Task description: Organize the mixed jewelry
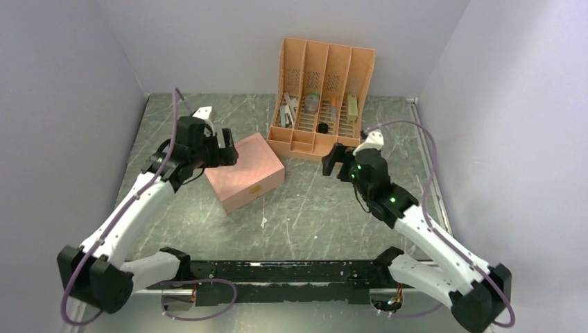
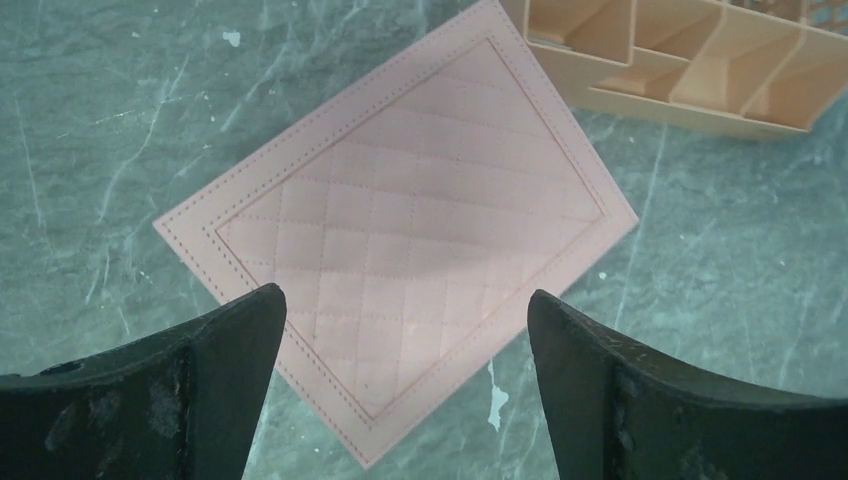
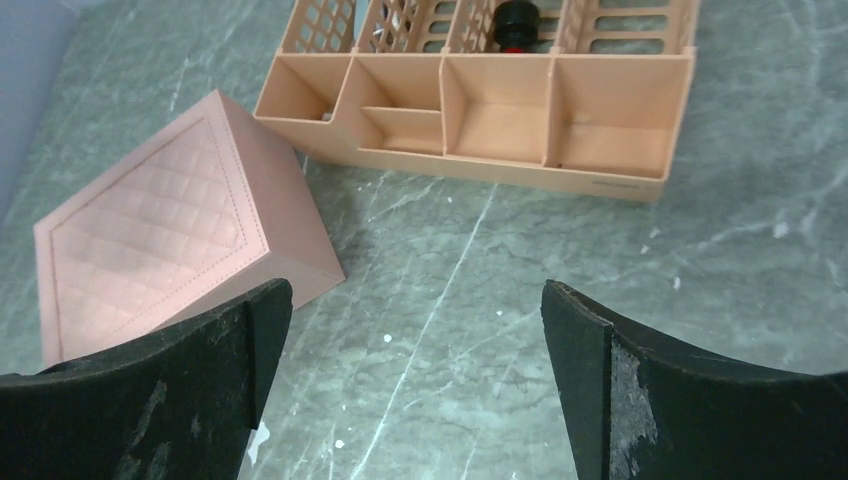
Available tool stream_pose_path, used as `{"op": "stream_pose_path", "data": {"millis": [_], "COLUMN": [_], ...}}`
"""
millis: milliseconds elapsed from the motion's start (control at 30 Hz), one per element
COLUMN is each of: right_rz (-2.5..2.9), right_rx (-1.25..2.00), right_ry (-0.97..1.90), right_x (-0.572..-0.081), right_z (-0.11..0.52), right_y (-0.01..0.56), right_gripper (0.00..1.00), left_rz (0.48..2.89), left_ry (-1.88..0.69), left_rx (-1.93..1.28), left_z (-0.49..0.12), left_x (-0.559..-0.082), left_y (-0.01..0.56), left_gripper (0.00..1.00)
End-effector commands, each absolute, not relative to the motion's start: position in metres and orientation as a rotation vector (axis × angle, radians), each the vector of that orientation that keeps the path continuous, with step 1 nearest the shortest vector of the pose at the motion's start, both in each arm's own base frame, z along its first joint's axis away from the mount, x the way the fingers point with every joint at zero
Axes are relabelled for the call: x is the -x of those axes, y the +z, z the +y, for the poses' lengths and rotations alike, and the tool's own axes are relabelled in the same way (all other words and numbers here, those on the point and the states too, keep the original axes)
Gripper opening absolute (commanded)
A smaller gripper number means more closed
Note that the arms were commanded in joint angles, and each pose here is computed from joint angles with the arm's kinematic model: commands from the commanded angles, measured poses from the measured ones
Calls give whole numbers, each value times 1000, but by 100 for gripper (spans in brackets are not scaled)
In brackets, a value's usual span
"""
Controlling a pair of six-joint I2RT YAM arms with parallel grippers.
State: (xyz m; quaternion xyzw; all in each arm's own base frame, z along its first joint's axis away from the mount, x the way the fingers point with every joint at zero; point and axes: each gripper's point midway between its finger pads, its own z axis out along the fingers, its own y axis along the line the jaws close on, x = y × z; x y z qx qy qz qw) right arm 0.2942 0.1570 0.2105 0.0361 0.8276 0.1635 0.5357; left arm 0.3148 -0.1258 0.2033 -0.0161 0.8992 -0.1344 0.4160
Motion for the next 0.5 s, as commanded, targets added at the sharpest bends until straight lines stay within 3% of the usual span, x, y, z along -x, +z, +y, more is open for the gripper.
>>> {"op": "stream_pose_path", "data": {"millis": [0, 467], "right_rz": [1939, 1783], "right_rx": [-208, -284], "right_ry": [352, 564], "right_x": [-271, -209], "right_z": [124, 97], "right_y": [216, 238], "right_gripper": [100, 100], "left_rz": [2144, 1785], "left_ry": [-475, -726], "left_rx": [-46, -75], "left_z": [-137, -130], "left_x": [-297, -209], "left_y": [227, 273], "left_gripper": [95, 95]}}
